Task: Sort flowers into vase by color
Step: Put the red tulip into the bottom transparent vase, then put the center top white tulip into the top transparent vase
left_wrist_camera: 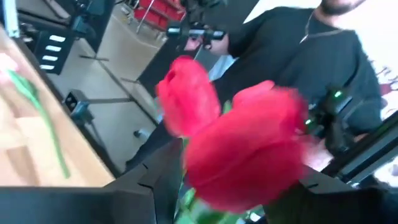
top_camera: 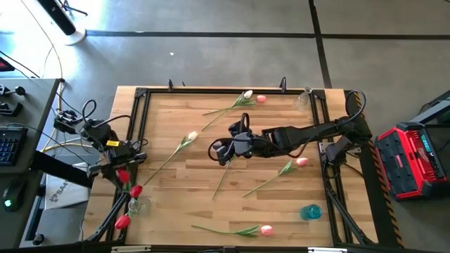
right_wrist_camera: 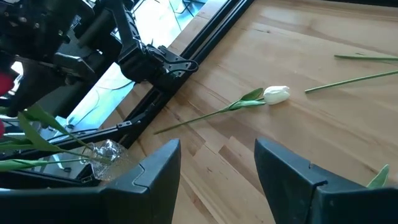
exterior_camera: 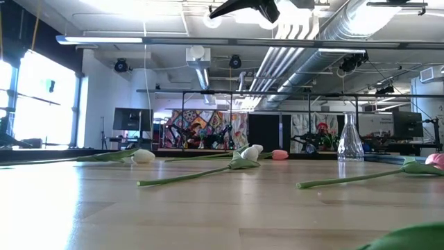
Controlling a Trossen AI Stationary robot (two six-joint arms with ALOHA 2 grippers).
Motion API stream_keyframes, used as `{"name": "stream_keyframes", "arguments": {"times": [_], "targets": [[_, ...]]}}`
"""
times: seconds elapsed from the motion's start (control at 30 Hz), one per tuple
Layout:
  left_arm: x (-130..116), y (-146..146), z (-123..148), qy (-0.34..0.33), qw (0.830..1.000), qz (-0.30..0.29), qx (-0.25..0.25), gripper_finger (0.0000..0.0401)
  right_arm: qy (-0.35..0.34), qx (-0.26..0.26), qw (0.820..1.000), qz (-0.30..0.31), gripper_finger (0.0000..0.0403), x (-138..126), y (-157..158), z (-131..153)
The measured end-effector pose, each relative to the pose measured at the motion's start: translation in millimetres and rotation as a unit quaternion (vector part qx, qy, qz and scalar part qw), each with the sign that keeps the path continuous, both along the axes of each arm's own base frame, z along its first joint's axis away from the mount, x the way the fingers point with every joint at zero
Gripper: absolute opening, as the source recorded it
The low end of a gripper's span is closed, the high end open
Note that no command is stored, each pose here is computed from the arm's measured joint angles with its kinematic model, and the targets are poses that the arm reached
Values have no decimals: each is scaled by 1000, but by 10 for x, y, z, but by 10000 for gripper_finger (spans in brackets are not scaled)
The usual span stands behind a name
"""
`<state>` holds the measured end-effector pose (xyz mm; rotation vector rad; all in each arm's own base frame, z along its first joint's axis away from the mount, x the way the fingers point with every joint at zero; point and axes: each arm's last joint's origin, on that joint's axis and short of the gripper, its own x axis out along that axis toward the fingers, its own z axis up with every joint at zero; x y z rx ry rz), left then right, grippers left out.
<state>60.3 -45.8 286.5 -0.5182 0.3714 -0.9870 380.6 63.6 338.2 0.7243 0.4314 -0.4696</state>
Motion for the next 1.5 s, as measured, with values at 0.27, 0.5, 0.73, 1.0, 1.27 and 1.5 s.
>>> {"name": "stream_keyframes", "arguments": {"times": [0.27,0.5,0.73,1.0,1.27,1.5], "targets": [[-28,13,179,-14,998,1,-62,172,-2,26,1000,-4,193,16,-76,-1],[-124,102,475,-91,990,81,-69,172,-17,28,999,0,193,41,-113,24],[30,90,527,-86,979,178,-52,172,-71,9,997,2,193,89,-79,122],[562,-30,417,-12,968,250,6,172,-4,51,999,-15,193,27,-163,-7],[862,201,626,-9,934,355,39,172,117,92,988,-34,193,-133,-207,-194],[1261,596,442,85,910,402,59,172,209,98,973,31,193,-247,-186,-282]]}}
